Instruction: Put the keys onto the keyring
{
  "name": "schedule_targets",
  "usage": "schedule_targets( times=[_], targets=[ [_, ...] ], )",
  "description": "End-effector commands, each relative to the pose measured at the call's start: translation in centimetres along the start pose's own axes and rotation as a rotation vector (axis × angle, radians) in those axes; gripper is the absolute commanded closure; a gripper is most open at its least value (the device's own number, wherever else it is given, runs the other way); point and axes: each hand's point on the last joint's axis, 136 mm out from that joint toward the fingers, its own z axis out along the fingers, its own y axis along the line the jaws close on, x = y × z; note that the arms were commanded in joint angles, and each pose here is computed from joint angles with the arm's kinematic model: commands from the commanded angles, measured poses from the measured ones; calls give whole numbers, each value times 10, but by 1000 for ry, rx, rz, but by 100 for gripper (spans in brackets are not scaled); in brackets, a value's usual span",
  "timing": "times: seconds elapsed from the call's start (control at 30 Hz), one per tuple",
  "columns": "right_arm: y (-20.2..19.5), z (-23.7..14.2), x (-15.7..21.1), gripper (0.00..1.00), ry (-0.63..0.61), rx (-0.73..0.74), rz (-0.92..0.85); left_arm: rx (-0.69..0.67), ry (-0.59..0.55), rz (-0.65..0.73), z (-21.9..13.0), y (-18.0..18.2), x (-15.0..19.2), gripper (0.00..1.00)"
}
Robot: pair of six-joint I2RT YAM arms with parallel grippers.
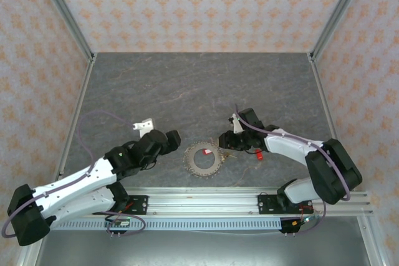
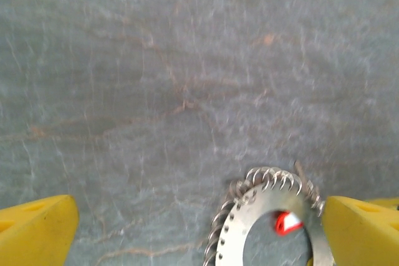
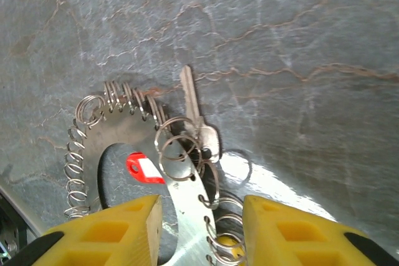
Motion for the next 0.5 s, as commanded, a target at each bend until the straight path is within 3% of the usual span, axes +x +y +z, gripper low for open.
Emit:
schedule_targets(
  times=[0.0,0.2,0.3,0.47],
  targets=[
    [3,1,3,61,24,28,-55,37,121,-14,12,-2,31,0],
    [-2,8,13,60,69,55,-83,113,134,-44,29,-7,50,0],
    [2,12,14,60,74,30,-89,194,152,-84,33,-18,57,5],
    [2,20,10,60,85,35,-94,210,164,-53,32,-26,59,14]
  ],
)
